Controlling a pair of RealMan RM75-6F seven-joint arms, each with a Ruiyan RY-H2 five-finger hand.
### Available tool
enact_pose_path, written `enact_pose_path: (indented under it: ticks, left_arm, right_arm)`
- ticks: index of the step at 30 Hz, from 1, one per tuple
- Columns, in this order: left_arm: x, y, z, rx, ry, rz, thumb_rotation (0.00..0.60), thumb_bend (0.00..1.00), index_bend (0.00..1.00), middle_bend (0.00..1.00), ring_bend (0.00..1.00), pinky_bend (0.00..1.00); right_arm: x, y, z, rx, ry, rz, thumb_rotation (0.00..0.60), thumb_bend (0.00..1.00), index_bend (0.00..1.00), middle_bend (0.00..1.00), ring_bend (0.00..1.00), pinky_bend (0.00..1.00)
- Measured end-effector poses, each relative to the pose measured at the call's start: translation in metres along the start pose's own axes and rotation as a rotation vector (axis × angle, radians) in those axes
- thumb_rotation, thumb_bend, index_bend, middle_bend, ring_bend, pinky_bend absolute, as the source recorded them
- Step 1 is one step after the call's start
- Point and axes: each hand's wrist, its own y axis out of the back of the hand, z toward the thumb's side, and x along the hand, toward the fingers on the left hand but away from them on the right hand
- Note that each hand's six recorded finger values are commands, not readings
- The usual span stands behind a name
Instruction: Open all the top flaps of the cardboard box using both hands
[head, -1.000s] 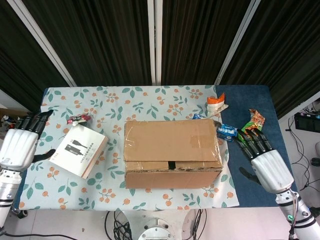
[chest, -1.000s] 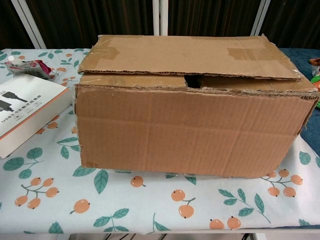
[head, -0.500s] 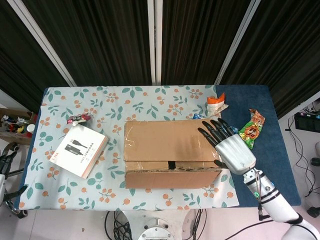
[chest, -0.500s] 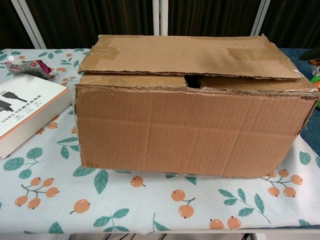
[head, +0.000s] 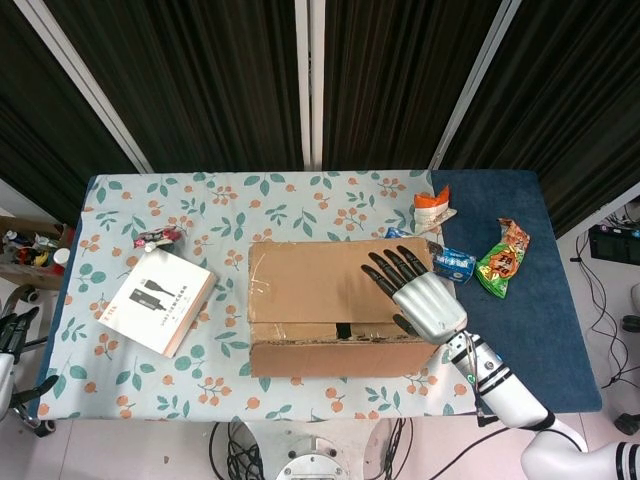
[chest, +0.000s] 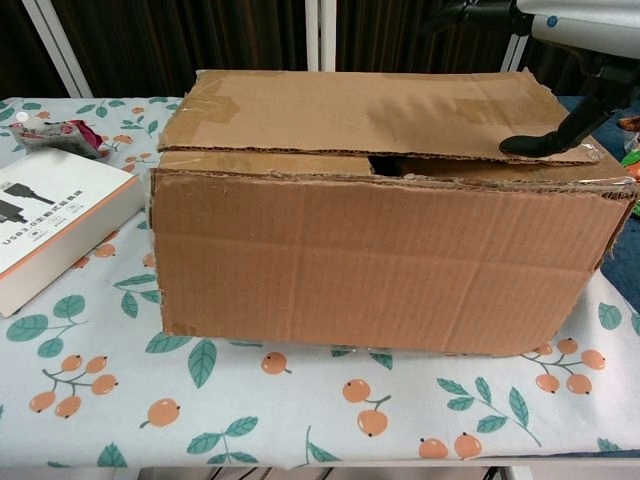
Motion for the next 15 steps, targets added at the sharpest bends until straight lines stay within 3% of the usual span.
enact_pose_path:
  ticks: [15]
  left_arm:
    - [0.0034,-0.0025,0.0019,-0.023,-0.007,-0.017,0.600,0.00,0.06,0.14,0.12,0.21]
  right_arm:
    - [0.0086,0.0031,0.0080,-0.021,0.020,0.010,0.600,0.00,0.00,0.00,0.00,0.00]
